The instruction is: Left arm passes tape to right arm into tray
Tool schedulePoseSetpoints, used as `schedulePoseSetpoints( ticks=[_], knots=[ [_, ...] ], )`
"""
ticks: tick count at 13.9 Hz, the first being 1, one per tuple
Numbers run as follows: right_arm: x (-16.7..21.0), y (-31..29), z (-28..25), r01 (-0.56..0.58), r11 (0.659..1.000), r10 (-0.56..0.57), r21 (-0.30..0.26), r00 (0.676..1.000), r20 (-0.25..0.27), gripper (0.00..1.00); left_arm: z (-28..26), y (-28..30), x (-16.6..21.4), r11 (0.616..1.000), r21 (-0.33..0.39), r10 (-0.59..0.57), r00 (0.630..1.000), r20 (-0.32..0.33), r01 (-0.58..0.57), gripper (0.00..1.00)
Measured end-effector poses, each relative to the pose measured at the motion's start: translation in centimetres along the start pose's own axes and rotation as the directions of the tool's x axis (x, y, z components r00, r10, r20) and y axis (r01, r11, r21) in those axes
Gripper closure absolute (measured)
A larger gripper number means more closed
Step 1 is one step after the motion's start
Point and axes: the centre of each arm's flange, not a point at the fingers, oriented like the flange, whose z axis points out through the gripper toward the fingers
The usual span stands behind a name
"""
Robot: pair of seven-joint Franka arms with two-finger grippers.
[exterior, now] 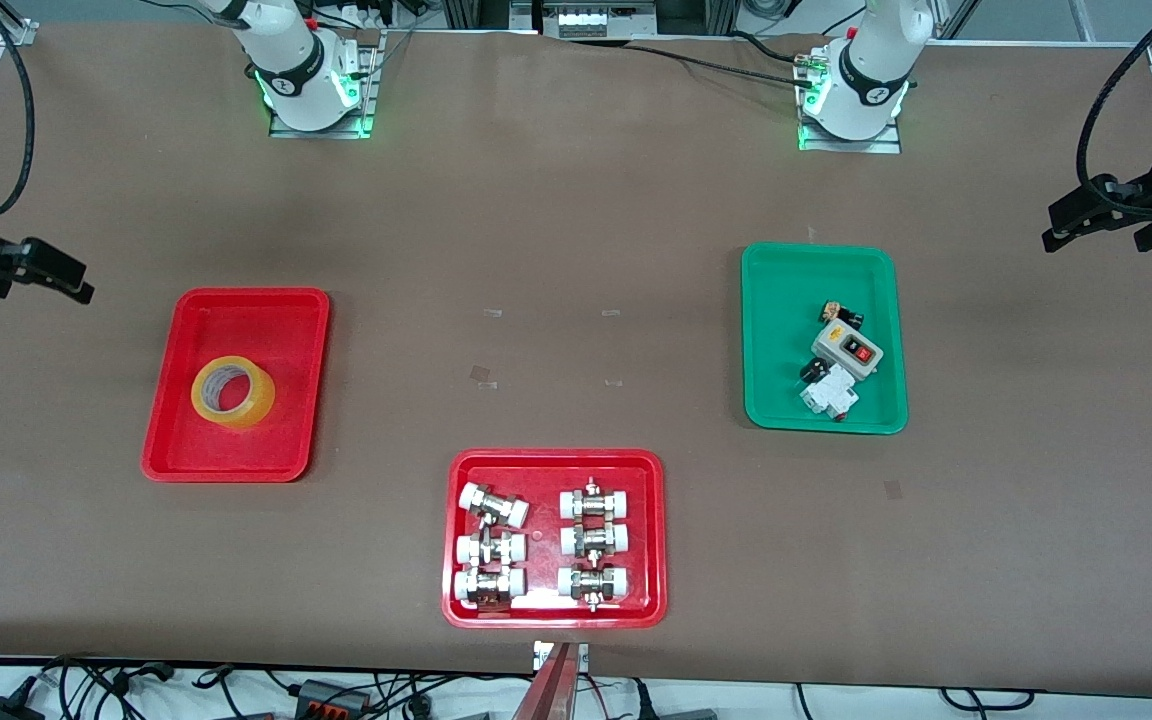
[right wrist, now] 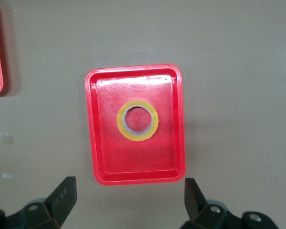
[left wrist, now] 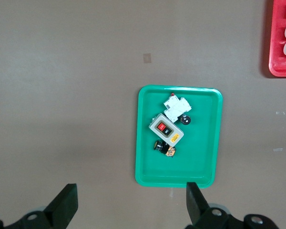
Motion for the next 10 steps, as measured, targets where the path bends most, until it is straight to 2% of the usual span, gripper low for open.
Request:
schedulePoseSetpoints(
  ticks=[10],
  knots=[
    [-0.28,-0.6,-0.2,0.011,1.0,-0.011,0.001,1.0,0.013,0.0,0.01,-0.32,0.0,1.0,0.0,-0.006,1.0,0.001,0.006,0.0]
  ],
)
